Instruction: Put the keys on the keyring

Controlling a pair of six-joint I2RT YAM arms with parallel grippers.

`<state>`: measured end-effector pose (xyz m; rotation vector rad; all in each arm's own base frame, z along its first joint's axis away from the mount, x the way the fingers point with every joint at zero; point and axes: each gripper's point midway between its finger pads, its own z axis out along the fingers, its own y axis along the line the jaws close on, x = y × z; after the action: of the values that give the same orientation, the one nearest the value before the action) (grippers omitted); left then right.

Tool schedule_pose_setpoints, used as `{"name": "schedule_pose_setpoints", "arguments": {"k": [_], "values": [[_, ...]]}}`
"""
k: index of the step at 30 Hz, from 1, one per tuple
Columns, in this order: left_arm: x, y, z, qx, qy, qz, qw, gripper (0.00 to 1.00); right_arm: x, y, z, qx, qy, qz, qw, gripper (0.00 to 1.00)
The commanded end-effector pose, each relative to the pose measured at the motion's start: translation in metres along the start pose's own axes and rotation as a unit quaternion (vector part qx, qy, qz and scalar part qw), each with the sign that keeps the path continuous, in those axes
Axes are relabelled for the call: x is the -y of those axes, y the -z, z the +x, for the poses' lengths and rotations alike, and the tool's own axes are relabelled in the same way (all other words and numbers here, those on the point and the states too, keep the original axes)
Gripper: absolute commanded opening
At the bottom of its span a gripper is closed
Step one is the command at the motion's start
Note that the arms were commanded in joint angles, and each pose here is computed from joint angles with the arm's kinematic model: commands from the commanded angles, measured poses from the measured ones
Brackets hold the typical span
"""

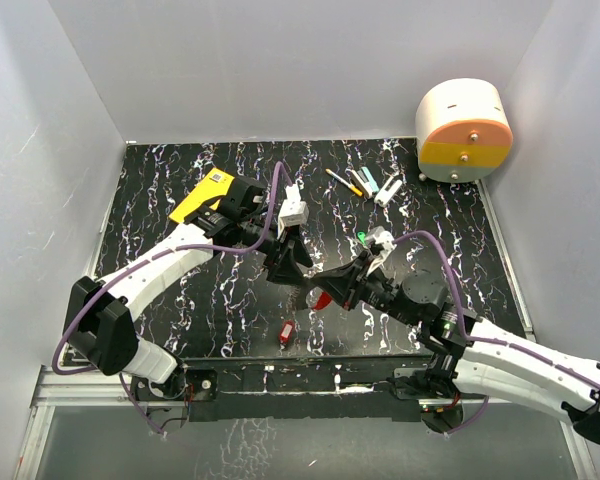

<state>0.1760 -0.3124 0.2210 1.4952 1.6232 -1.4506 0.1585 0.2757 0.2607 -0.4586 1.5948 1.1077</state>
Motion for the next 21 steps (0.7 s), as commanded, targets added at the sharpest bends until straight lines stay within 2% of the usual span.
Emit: {"name": "schedule_pose_setpoints", "arguments": {"k": [1, 16, 21], "values": [[0.019, 0.005, -0.025, 0.030, -0.021, 0.028, 0.999, 0.63, -0.016, -0.006, -0.030, 0.063, 0.010, -0.021, 0.998, 0.08], [0.037, 0.007, -0.030, 0.044, -0.015, 0.069, 0.997, 0.54, -0.021, 0.000, -0.035, 0.098, 0.013, -0.006, 0.995, 0.08], [0.040, 0.007, -0.030, 0.048, -0.016, 0.083, 0.995, 0.43, -0.022, -0.001, -0.036, 0.102, 0.014, -0.004, 0.995, 0.08]]}}
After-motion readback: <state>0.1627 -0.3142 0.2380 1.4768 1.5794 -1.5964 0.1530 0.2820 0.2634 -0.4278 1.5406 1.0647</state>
